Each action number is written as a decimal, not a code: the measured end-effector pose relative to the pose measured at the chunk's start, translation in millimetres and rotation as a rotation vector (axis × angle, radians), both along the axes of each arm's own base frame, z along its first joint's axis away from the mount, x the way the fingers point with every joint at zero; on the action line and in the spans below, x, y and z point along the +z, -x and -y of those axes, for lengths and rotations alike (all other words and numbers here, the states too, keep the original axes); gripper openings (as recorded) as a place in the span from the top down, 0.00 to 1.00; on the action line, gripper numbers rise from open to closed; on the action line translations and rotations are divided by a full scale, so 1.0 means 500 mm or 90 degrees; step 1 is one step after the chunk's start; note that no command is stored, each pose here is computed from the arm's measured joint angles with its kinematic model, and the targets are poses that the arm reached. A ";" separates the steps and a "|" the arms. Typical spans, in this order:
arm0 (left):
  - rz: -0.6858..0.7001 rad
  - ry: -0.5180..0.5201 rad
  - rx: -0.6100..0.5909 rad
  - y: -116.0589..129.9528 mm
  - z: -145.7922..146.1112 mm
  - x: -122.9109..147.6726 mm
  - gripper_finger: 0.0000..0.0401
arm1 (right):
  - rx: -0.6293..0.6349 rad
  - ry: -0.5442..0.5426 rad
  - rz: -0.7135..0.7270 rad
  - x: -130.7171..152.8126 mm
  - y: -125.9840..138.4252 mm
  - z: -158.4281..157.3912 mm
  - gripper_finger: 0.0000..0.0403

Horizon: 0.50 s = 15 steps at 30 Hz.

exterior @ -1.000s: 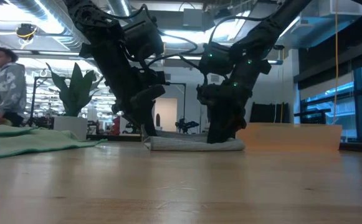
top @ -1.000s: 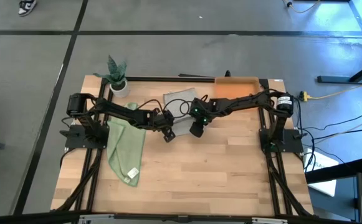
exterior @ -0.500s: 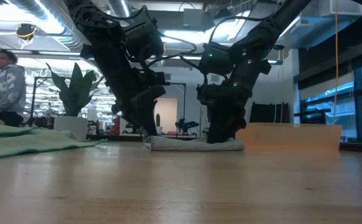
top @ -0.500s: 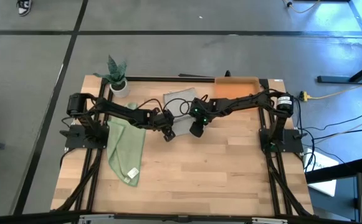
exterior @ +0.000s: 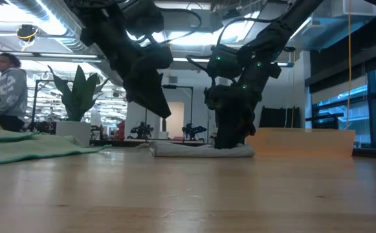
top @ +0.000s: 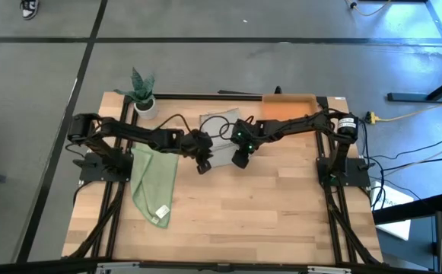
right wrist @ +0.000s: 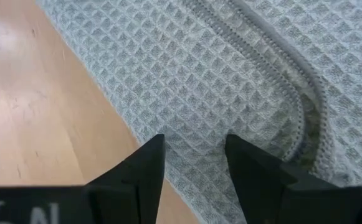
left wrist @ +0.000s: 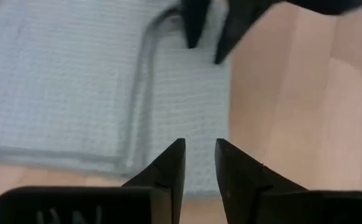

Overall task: Roll microfiber towels into tight, uniform cylinder then place into a basket
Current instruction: Roll the gray microfiber towel

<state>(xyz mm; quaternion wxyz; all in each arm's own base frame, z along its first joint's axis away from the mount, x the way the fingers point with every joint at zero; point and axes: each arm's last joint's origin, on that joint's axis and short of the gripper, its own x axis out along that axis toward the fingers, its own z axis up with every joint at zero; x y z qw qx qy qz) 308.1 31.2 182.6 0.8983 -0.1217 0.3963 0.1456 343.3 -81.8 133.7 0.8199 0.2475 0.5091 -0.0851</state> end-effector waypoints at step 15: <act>-0.044 0.003 -0.043 -0.026 0.022 -0.066 0.81 | 0.055 -0.070 0.063 0.040 0.000 -0.012 0.57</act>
